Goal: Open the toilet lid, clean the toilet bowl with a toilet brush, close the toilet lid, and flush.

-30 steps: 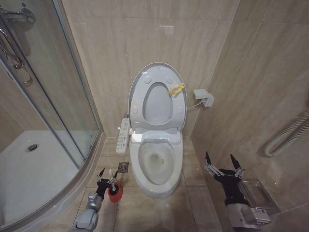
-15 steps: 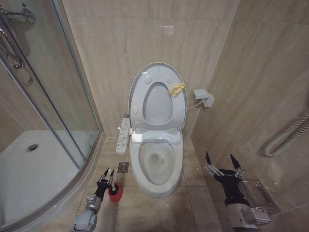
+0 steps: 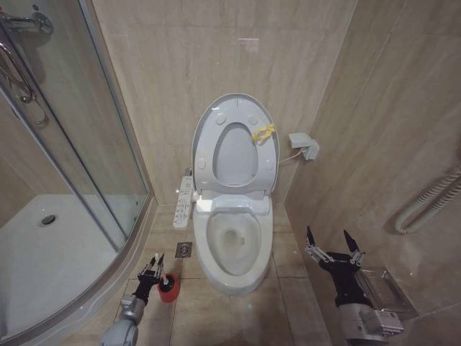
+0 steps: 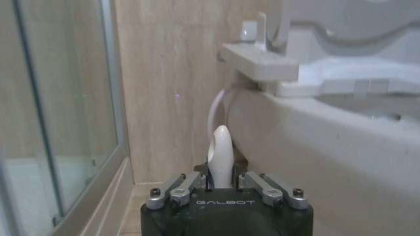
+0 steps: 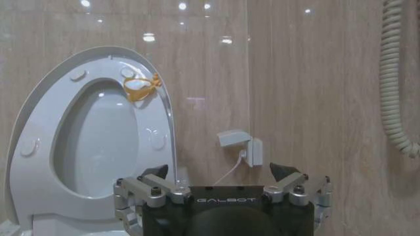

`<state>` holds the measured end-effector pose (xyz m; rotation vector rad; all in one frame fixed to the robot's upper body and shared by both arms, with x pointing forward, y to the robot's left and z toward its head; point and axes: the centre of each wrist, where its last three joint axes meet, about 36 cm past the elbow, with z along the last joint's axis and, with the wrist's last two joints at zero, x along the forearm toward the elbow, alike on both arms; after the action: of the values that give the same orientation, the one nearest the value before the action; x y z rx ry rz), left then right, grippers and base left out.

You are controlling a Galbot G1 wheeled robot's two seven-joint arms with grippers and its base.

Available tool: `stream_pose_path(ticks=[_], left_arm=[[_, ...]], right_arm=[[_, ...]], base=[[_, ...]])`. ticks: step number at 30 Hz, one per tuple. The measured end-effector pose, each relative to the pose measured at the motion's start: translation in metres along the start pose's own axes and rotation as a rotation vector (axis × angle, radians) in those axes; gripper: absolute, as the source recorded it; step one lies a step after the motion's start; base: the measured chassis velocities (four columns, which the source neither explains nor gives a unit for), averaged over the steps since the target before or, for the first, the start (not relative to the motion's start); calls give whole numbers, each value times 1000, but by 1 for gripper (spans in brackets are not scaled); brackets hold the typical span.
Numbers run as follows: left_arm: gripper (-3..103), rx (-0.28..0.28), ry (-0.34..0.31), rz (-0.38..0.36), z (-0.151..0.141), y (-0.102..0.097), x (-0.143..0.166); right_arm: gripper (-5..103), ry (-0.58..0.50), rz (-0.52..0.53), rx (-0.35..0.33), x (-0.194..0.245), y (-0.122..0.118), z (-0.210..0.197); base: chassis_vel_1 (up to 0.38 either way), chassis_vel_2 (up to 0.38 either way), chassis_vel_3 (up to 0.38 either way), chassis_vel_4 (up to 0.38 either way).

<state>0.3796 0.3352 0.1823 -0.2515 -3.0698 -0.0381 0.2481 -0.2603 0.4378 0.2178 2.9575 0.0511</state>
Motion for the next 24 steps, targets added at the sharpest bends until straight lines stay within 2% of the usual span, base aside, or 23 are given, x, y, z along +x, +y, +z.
stream_pose_path(ticks=[2,6,7,9,10,11,14,15,19,20,24], left_arm=[[22,3,-14,-2,-6,1,4],[22,15,-87,-21,-40,3,30],[22,15,-87,-21,-40,3,30],[22,18,-144,-23,-66,4,45],[22,26,-171,-24,-78,1,54],[22,26,-171,-24,-78,1,54],[22,49,-232,-14,-107,-10,88],[22,49,-232,-14,-107,-10,88],[22,68,-266,79,-128,-21,117],[22,68,-266,79,-128,-21,117],[22,61,-307,198,-156,-28,139]], right_arm=[[100,0,0,0,0,0,0],[100,0,0,0,0,0,0],[100,0,0,0,0,0,0],[100,0,0,0,0,0,0],[100,0,0,0,0,0,0],[100,0,0,0,0,0,0],[100,0,0,0,0,0,0],[100,0,0,0,0,0,0],[100,0,0,0,0,0,0],[100,0,0,0,0,0,0],[100,0,0,0,0,0,0]], base=[[0,0,0,0],[0,0,0,0],[0,0,0,0],[0,0,0,0],[0,0,0,0],[0,0,0,0],[0,0,0,0],[0,0,0,0],[0,0,0,0],[0,0,0,0],[0,0,0,0]])
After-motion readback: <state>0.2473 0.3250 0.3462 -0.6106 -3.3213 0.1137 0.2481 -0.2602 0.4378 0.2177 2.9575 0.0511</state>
